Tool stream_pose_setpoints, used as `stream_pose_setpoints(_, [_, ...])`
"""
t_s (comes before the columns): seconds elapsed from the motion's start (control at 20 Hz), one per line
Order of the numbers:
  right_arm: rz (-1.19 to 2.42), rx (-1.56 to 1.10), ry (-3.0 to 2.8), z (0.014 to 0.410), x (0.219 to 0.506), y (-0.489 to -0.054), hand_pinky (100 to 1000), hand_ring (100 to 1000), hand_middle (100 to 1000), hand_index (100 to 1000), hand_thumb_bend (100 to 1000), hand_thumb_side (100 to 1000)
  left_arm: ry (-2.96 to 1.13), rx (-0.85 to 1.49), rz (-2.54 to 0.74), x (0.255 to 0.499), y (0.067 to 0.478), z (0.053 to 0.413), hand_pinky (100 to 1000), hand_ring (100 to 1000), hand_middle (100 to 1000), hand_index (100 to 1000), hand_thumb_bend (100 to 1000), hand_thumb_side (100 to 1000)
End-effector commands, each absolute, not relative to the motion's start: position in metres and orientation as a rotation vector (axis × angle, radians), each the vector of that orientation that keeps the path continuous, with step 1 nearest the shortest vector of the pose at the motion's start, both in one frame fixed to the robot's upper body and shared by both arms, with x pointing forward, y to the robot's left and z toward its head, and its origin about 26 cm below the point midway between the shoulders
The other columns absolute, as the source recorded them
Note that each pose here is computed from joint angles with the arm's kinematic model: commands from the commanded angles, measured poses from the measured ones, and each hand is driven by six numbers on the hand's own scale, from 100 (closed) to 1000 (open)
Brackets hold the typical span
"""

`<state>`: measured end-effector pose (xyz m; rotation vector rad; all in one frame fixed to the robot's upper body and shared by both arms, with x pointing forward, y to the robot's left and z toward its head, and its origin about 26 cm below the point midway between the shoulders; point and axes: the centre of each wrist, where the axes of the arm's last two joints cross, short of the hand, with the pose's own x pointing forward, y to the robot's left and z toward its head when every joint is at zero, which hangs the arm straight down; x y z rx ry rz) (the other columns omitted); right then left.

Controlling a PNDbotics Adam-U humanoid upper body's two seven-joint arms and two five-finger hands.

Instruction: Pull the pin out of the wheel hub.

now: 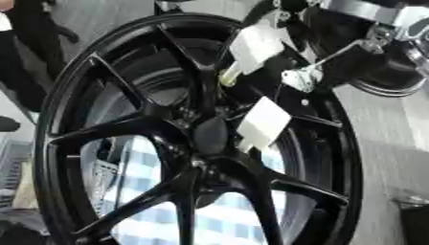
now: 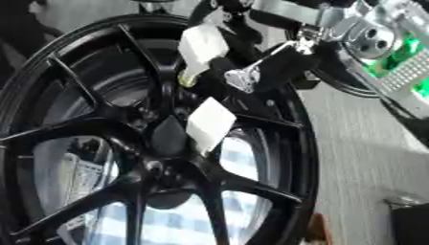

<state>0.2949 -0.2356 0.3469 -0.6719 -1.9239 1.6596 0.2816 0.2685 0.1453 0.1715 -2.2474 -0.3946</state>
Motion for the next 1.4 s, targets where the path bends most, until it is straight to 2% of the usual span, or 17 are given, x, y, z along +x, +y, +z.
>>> stream_pose_setpoints(0.05, [1.652,-0.724,-1.928,0.364,0.287,-0.248,712,373,172,463,100,109,-2.254,0.184,-0.39,0.279,0.271,0.149,889,699,631,820,100,735])
stream_pose_setpoints(0.3, [1.598,-0.745,-1.97,0.376,0.282,-0.264,716,366,164,465,100,100,-2.247,0.187,-0.386,0.278,0.272,0.148,889,699,630,819,100,734])
stream_pose_setpoints(0.55, [1.465,-0.887,-1.941,0.385,0.273,-0.296,731,368,159,468,100,100,-2.239,0.222,-0.361,0.277,0.278,0.146,890,698,630,820,100,728])
stream_pose_setpoints(0.8, [1.209,-1.048,-1.831,0.387,0.276,-0.341,724,373,163,478,100,100,-2.244,0.281,-0.302,0.274,0.286,0.144,890,698,631,820,100,715])
stream_pose_setpoints(1.0, [0.97,-1.12,-1.749,0.373,0.284,-0.38,731,404,194,512,100,100,-2.247,0.316,-0.267,0.273,0.29,0.142,890,697,631,819,100,710])
stream_pose_setpoints(1.1, [0.859,-1.15,-1.709,0.36,0.288,-0.4,757,453,257,559,100,100,-2.249,0.335,-0.251,0.272,0.292,0.142,890,697,631,820,100,710])
stream_pose_setpoints(1.15, [0.806,-1.165,-1.687,0.353,0.289,-0.41,787,497,312,597,149,100,-2.249,0.344,-0.242,0.272,0.293,0.141,890,697,631,820,100,710])
stream_pose_setpoints(1.2, [0.75,-1.18,-1.656,0.344,0.29,-0.42,824,585,428,667,180,100,-2.249,0.353,-0.235,0.272,0.293,0.141,890,697,631,819,100,709])
stream_pose_setpoints(1.25, [0.702,-1.185,-1.616,0.336,0.291,-0.43,843,641,502,707,214,100,-2.251,0.361,-0.229,0.271,0.294,0.141,890,697,631,819,100,708])
stream_pose_setpoints(1.3, [0.668,-1.187,-1.575,0.328,0.291,-0.44,843,641,502,707,214,100,-2.252,0.366,-0.226,0.271,0.294,0.141,890,697,631,819,100,708])
stream_pose_setpoints(1.35, [0.641,-1.185,-1.532,0.319,0.29,-0.449,878,788,709,789,294,100,-2.252,0.369,-0.223,0.271,0.294,0.141,890,697,631,819,100,707])
stream_pose_setpoints(1.4, [0.625,-1.182,-1.488,0.31,0.289,-0.457,878,788,709,789,294,100,-2.253,0.37,-0.221,0.271,0.294,0.141,890,697,631,819,100,707])
